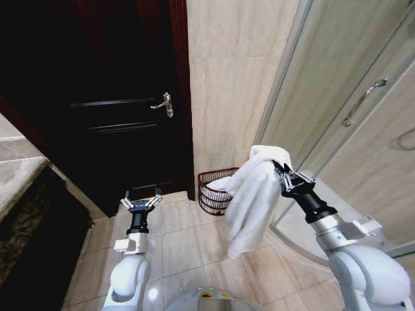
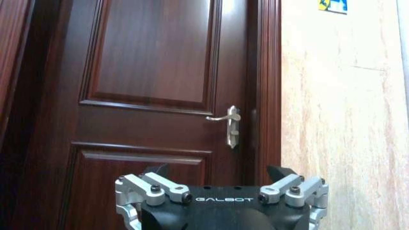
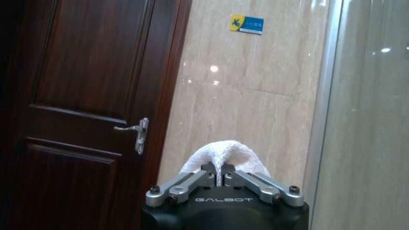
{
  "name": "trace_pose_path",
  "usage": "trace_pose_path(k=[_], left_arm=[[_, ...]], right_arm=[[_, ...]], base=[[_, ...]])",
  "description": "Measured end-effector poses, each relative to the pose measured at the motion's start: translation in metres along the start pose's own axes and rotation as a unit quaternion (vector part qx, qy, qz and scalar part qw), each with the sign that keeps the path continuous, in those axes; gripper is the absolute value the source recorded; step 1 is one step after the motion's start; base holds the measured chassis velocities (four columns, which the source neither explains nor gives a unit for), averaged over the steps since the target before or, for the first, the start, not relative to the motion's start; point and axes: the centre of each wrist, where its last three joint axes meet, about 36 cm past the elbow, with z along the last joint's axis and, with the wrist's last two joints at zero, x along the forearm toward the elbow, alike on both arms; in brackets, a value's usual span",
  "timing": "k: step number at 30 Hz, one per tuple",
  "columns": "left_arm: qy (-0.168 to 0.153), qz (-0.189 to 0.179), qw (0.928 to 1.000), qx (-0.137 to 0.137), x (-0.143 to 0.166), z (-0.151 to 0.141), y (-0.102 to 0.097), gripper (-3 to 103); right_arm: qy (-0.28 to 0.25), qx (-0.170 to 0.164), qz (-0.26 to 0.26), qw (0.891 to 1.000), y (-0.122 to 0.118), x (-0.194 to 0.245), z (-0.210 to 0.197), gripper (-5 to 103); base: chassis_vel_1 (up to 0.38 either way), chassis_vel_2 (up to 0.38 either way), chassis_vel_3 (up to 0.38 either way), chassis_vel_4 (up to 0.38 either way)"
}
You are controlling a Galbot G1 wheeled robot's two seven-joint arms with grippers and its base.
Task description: Discard the used towel into the hamper.
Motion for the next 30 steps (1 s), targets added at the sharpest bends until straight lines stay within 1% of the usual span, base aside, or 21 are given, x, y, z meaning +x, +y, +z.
trace_pose_path(k=[9,23,26,29,30], left_arm=[[-0.003,0.000,1.0000,-0.001,0.000,-0.001,0.001,100],[-0.003,0.004,1.0000,0.001,-0.004,0.002,0.003,100],[-0.001,0.003,1.0000,0.002,-0.003,0.002,0.003,100],[0.006,-0.009,0.9999,0.007,0.002,0.004,0.002,100],[0.006,-0.009,0.9999,0.007,0.002,0.004,0.002,100]], right_arm=[[-0.003,-0.004,-0.008,1.000,0.004,-0.001,-0.002,3],[-0.002,-0.011,-0.005,1.000,0.010,-0.005,-0.002,3],[-0.002,-0.015,-0.004,1.000,0.010,-0.008,-0.003,3],[0.000,-0.033,-0.001,0.999,0.004,-0.024,-0.005,3],[0.000,-0.033,-0.001,0.999,0.004,-0.024,-0.005,3]], base=[[-0.011,0.015,0.012,-0.009],[-0.103,0.097,0.098,-0.109],[-0.009,0.017,0.016,-0.010],[0.000,0.000,0.000,0.000],[0.000,0.000,0.000,0.000]])
